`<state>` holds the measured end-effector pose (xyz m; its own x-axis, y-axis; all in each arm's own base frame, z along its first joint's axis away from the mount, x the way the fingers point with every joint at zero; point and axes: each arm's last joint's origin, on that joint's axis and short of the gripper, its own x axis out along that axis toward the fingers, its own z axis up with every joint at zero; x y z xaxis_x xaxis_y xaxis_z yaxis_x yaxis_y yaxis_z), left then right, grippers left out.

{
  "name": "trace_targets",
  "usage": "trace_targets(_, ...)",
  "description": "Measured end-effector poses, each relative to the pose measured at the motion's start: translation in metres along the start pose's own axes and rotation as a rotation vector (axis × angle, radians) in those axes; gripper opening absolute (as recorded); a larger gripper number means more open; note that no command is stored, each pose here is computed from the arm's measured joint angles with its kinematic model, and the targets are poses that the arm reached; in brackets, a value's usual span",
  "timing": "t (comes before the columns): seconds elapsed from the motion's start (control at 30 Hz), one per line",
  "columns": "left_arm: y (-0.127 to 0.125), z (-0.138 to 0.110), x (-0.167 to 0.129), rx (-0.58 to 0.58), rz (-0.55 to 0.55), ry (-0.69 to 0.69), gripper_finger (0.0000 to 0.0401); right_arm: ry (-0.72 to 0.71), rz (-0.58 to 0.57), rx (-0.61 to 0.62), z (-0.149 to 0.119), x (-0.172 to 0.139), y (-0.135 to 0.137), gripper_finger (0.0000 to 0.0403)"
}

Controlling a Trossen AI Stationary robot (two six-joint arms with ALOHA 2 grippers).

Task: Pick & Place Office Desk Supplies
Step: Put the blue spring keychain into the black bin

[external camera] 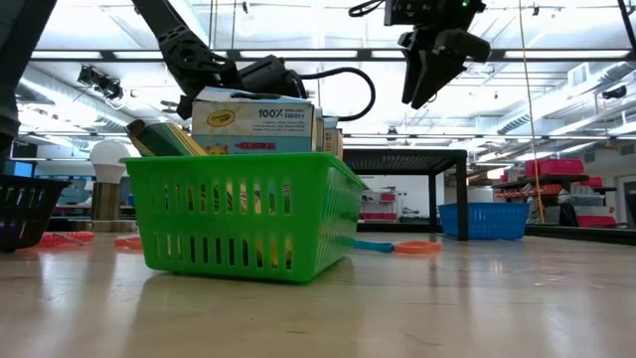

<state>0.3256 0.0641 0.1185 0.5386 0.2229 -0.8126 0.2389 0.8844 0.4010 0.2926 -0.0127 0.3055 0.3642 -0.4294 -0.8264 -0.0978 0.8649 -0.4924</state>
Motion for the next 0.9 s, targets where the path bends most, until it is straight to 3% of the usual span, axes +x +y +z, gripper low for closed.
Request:
trace_targets(0.37, 0.017, -0.006, 0.0, -0.092, -0.066, 0.055, 0.0196, -0.014, 0.041, 0.001, 0.0, 0.0, 0.001, 0.0213)
trace_targets(0.6, 0.014, -0.007, -0.001, -0.108, -0.133, 0.057, 0.0162, -0.016, 0.056, -0.001, 0.0, 0.0, 0.002, 0.0213)
trace_targets(0.77, 0.007, -0.004, -0.002, -0.102, -0.148, 0.057, 0.0116, -0.013, 0.057, -0.002, 0.0, 0.0, 0.002, 0.0213)
trace_targets(0.9, -0.001, 0.001, -0.003, -0.078, -0.157, 0.059, 0.0053, -0.012, 0.057, -0.002, 0.0, 0.0, 0.002, 0.0213)
